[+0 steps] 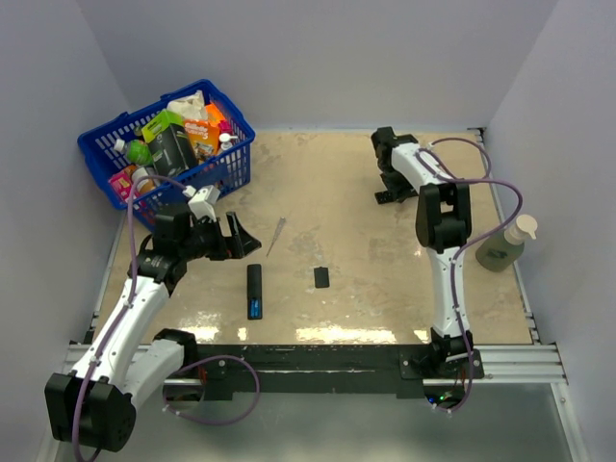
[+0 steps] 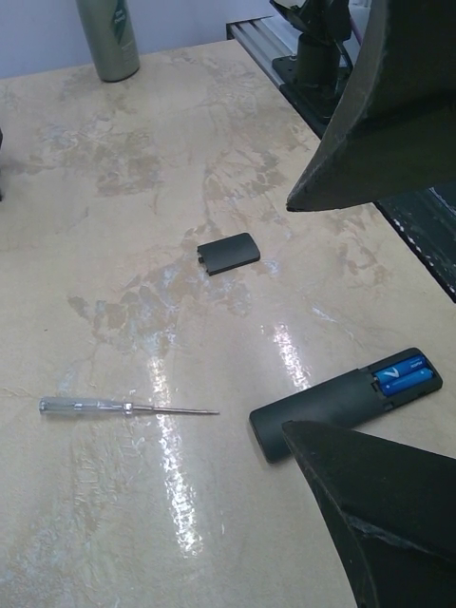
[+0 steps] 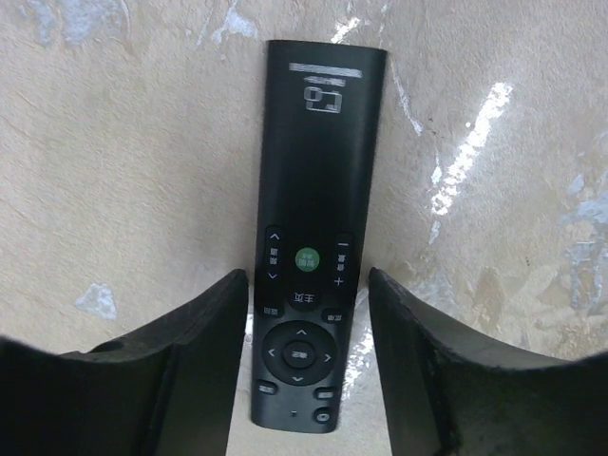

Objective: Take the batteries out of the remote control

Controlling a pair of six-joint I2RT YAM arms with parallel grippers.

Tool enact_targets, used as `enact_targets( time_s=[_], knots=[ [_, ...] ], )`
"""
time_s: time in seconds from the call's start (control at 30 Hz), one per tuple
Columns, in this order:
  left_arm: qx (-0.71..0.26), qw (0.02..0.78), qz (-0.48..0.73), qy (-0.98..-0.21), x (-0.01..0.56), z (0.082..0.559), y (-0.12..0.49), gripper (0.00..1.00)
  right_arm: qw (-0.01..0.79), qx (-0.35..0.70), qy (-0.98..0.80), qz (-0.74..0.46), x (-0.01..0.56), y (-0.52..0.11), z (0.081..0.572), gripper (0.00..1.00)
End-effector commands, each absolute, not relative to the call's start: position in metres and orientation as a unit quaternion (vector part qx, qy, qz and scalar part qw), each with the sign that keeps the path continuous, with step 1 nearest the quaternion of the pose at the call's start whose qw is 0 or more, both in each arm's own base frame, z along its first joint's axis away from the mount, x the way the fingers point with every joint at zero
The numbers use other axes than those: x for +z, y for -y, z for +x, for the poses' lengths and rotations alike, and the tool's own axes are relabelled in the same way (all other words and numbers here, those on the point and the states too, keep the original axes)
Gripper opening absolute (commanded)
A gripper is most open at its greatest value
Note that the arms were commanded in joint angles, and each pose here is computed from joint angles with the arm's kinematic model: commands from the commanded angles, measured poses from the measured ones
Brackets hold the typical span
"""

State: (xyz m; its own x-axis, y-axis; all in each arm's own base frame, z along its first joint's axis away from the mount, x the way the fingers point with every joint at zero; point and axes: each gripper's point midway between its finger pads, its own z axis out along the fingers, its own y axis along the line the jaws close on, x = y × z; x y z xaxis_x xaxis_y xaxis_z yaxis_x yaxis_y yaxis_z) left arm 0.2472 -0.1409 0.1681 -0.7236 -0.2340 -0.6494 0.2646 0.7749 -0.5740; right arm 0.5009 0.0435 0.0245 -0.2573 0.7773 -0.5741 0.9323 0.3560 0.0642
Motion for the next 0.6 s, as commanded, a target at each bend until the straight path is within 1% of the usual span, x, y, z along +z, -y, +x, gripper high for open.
enact_targets(
  time_s=[0.0, 0.03, 0.13, 0.17, 0.2, 0.27, 0.33, 0.37, 0.43, 0.47, 0.53, 0.57],
  knots=[
    [-0.346, 0.384, 0.022, -0.856, 0.174, 0.250, 0.144, 0.94, 0.252, -0.124, -0.794, 0.540, 0.022, -0.050, 0.497, 0.53],
    [-0.347, 0.384, 0.023, -0.855, 0.175, 0.250, 0.145, 0.94, 0.251, -0.125, -0.804, 0.524, 0.023, -0.051, 0.496, 0.48],
    [-0.347, 0.386, 0.023, -0.854, 0.176, 0.250, 0.144, 0.93, 0.245, -0.098, -0.832, 0.488, 0.027, -0.060, 0.496, 0.40],
    [-0.347, 0.387, 0.024, -0.854, 0.176, 0.250, 0.145, 0.92, 0.241, -0.091, -0.842, 0.474, 0.023, -0.063, 0.493, 0.39],
    [-0.347, 0.387, 0.023, -0.854, 0.176, 0.250, 0.144, 0.92, 0.257, -0.064, -0.846, 0.462, 0.030, -0.069, 0.504, 0.38],
    [-0.347, 0.386, 0.023, -0.854, 0.176, 0.250, 0.144, 0.91, 0.240, -0.031, -0.877, 0.414, 0.029, -0.085, 0.500, 0.36],
    [-0.349, 0.387, 0.026, -0.853, 0.177, 0.249, 0.145, 0.91, 0.243, -0.008, -0.900, 0.363, 0.037, -0.097, 0.500, 0.35],
    [-0.349, 0.388, 0.026, -0.853, 0.177, 0.249, 0.145, 0.91, 0.231, 0.010, -0.911, 0.341, 0.035, -0.107, 0.495, 0.33],
    [-0.350, 0.387, 0.026, -0.853, 0.176, 0.249, 0.146, 0.91, 0.245, 0.028, -0.923, 0.295, 0.052, -0.119, 0.491, 0.32],
    [-0.351, 0.385, 0.026, -0.853, 0.175, 0.249, 0.146, 0.91, 0.230, 0.042, -0.933, 0.273, 0.046, -0.128, 0.478, 0.31],
    [-0.353, 0.381, 0.028, -0.854, 0.175, 0.249, 0.147, 0.90, 0.249, 0.069, -0.941, 0.220, 0.063, -0.145, 0.472, 0.30],
    [-0.354, 0.378, 0.028, -0.855, 0.173, 0.249, 0.147, 0.90, 0.233, 0.076, -0.949, 0.200, 0.053, -0.151, 0.457, 0.30]
  ],
)
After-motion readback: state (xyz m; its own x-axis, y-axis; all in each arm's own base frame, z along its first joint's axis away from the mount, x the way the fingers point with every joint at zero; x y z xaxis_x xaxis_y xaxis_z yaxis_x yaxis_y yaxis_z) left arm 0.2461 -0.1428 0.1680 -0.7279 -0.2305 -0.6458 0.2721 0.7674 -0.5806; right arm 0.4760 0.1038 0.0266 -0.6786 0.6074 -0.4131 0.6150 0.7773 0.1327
